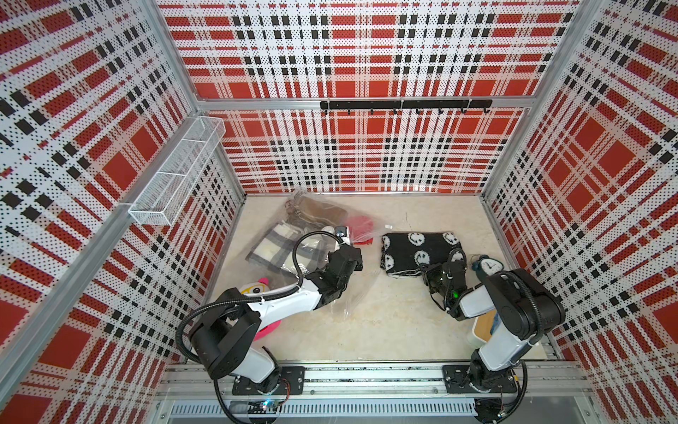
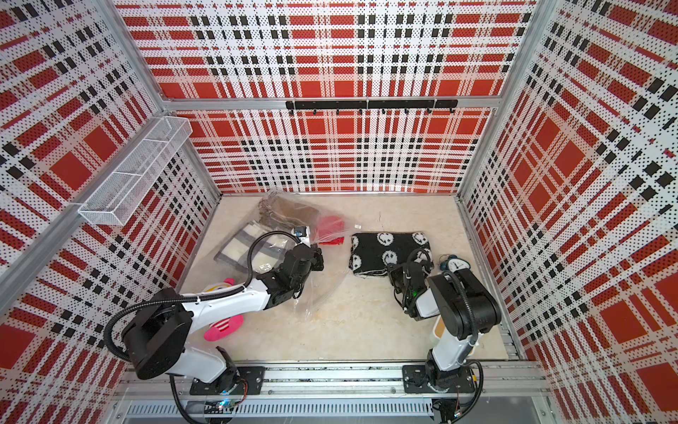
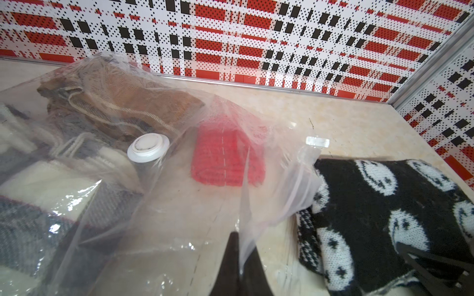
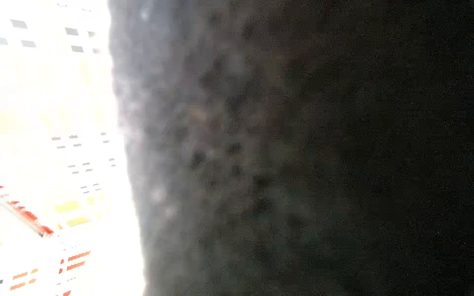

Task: Take the scarf out of the vacuum bag
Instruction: Move the scarf to the corner of the board, then take out the scarf from the vacuum bag.

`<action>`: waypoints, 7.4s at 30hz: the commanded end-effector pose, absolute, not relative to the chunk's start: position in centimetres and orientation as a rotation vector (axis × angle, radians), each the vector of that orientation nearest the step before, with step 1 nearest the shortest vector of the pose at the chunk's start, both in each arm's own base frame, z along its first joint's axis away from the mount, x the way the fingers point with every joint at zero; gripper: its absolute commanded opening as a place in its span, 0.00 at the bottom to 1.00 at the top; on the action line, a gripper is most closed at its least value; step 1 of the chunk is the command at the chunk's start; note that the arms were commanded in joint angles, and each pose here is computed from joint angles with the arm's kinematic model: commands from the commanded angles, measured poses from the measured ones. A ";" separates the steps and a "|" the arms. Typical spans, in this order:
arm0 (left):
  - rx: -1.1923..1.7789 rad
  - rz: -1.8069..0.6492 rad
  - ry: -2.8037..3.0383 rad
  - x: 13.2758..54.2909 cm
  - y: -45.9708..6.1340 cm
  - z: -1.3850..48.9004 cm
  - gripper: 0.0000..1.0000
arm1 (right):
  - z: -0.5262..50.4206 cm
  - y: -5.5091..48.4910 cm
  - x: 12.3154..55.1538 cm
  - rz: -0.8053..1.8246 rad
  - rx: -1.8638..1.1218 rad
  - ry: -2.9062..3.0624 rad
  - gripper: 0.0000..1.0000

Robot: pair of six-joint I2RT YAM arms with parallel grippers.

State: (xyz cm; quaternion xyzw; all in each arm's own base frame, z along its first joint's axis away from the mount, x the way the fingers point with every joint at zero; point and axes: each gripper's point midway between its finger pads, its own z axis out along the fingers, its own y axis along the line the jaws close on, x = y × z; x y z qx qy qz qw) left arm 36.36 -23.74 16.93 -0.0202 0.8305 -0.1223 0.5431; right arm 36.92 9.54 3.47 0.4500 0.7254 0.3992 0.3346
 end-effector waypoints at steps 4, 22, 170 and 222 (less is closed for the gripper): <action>-0.090 -0.286 1.949 36.2 -22.7 17.8 0.00 | 1.9 6.7 39.0 0.949 1.211 1.949 0.00; -0.106 -0.285 1.966 36.4 -22.4 17.2 0.00 | 5.0 2.1 40.4 0.853 1.215 1.859 0.00; 0.000 -0.421 1.991 36.0 -25.4 18.6 0.00 | 10.0 29.1 45.7 0.893 0.140 1.966 0.90; 0.010 -0.420 2.011 36.3 -25.6 17.8 0.00 | 7.8 30.2 46.5 0.869 0.236 2.025 0.00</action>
